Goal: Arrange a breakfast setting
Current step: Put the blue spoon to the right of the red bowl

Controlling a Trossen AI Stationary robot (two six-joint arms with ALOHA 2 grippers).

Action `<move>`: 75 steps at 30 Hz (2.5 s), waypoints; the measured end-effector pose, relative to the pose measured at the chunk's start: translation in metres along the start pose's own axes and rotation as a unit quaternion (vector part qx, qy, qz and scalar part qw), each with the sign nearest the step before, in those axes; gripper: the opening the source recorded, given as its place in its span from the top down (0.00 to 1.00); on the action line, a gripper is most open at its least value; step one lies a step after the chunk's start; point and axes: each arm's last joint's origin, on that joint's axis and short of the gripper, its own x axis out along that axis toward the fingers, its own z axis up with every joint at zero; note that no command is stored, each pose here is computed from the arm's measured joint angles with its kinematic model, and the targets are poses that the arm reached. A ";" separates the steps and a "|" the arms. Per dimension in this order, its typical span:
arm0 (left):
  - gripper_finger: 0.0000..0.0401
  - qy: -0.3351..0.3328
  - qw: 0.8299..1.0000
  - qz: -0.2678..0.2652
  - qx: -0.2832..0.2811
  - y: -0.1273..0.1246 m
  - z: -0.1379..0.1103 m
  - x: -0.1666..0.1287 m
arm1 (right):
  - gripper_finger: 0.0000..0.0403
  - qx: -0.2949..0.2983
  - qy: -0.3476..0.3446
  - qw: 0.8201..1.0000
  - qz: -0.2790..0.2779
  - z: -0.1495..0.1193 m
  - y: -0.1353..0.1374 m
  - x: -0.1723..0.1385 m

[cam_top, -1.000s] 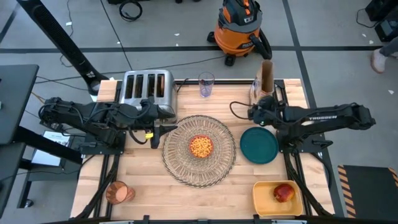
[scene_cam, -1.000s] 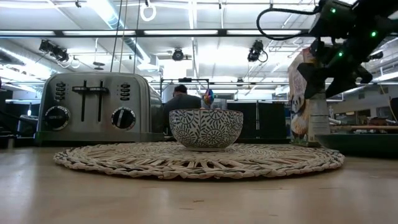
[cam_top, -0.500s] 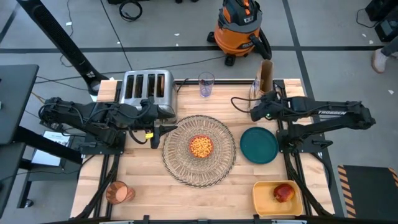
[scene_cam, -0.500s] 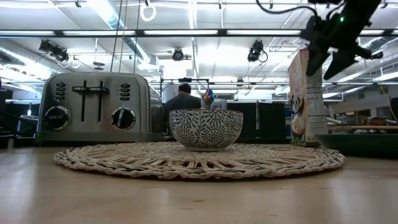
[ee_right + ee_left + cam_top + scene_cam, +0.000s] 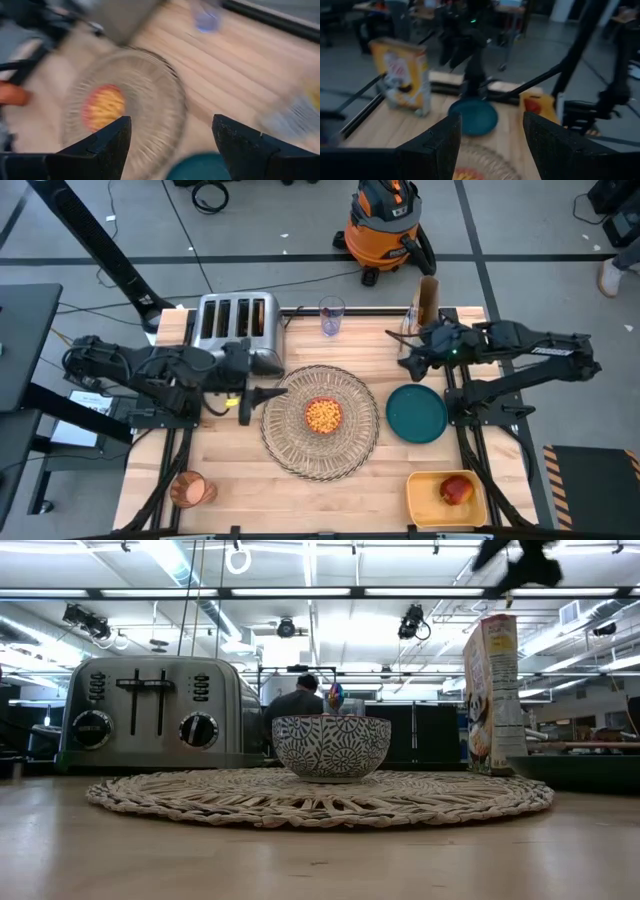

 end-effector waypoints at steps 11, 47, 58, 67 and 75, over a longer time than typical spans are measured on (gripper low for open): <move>0.46 -0.020 0.999 -0.040 0.010 -0.017 0.002 -0.009 | 0.31 -0.094 -0.027 0.989 0.112 0.003 0.077 0.034; 0.46 -0.050 0.998 -0.015 0.034 0.001 0.013 -0.066 | 0.33 -0.257 -0.311 0.914 0.050 0.088 0.182 0.126; 0.46 -0.017 0.999 0.038 0.030 0.009 0.006 -0.064 | 0.34 -0.227 -0.194 0.941 -0.161 0.138 0.087 0.204; 0.46 -0.018 0.997 0.073 0.022 0.020 0.008 -0.060 | 0.39 -0.163 -0.123 0.968 -0.149 0.160 0.030 0.226; 0.46 -0.015 0.994 0.107 0.018 0.031 0.008 -0.057 | 0.42 -0.149 -0.063 0.981 -0.107 0.164 0.002 0.243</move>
